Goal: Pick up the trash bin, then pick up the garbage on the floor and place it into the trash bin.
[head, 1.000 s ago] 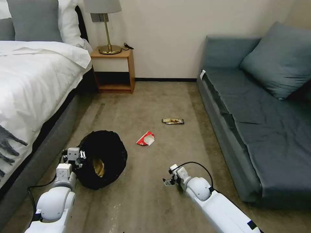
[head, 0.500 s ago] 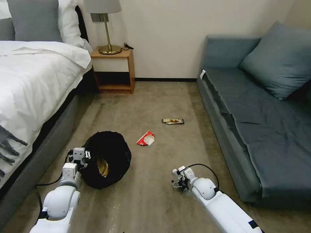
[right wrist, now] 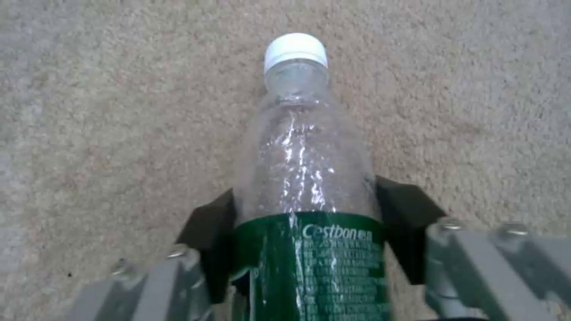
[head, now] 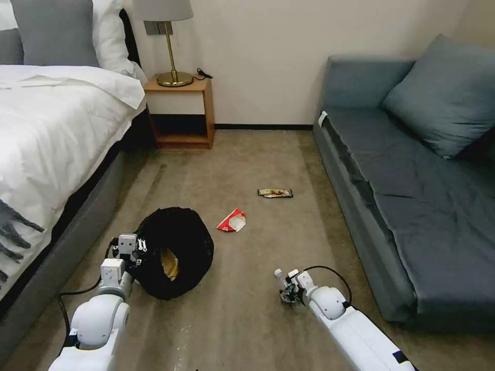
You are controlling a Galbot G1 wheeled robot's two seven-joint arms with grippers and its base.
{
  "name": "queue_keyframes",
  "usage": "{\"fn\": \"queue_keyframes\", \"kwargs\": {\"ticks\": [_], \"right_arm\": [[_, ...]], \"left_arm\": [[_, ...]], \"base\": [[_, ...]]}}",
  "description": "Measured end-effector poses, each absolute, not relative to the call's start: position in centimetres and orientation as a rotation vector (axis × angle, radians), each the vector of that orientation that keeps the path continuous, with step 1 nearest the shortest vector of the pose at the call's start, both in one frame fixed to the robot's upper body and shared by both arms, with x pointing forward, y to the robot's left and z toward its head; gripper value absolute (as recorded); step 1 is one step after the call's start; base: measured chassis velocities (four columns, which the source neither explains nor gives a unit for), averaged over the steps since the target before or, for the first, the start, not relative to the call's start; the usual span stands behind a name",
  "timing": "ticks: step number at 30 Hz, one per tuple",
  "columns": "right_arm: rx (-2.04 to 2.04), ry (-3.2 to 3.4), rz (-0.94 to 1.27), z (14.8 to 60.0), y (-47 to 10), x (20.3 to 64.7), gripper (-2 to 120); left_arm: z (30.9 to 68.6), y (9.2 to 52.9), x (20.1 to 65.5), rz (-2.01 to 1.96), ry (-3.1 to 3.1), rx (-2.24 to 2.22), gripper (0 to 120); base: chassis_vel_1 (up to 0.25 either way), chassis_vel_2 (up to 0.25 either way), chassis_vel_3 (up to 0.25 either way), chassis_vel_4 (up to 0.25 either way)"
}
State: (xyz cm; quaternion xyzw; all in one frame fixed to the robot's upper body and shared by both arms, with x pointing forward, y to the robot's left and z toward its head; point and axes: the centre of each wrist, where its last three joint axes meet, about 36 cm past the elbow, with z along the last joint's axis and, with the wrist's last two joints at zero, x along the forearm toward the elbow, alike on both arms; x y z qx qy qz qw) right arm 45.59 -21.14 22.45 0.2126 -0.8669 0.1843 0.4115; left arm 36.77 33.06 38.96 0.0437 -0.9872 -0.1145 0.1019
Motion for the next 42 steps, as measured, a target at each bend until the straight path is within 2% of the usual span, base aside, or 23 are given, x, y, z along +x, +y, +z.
{"fn": "queue_keyframes", "kwargs": {"ticks": [5, 9, 15, 21, 31, 42], "right_arm": [[0.541, -2.184, 0.464, 22.3, -21.1, 45.3, 39], [0.549, -2.188, 0.462, 22.5, -21.0, 45.1, 35], [0.574, -2.228, 0.462, 23.7, -20.5, 45.1, 35], [0.709, -2.359, 0.421, 27.3, -17.8, 44.2, 35], [0.973, -2.567, 0.309, 31.1, -9.3, 43.2, 35], [1.127, -2.651, 0.149, 33.8, -2.0, 44.4, 35]], "left_arm": [[39.0, 32.9, 36.8, -0.340, -2.917, 0.126, 0], [39.0, 32.9, 36.7, -0.342, -2.915, 0.124, 0], [38.8, 32.9, 36.5, -0.348, -2.913, 0.126, 0], [38.7, 32.8, 36.4, -0.346, -2.911, 0.128, 0], [38.4, 32.5, 36.1, -0.326, -2.909, 0.127, 0], [38.8, 32.0, 36.0, -0.310, -2.921, 0.127, 0]], "base": [[0.000, 0.000, 0.000, 0.000], [0.000, 0.000, 0.000, 0.000], [0.000, 0.000, 0.000, 0.000], [0.000, 0.000, 0.000, 0.000], [0.000, 0.000, 0.000, 0.000], [0.000, 0.000, 0.000, 0.000]]}}
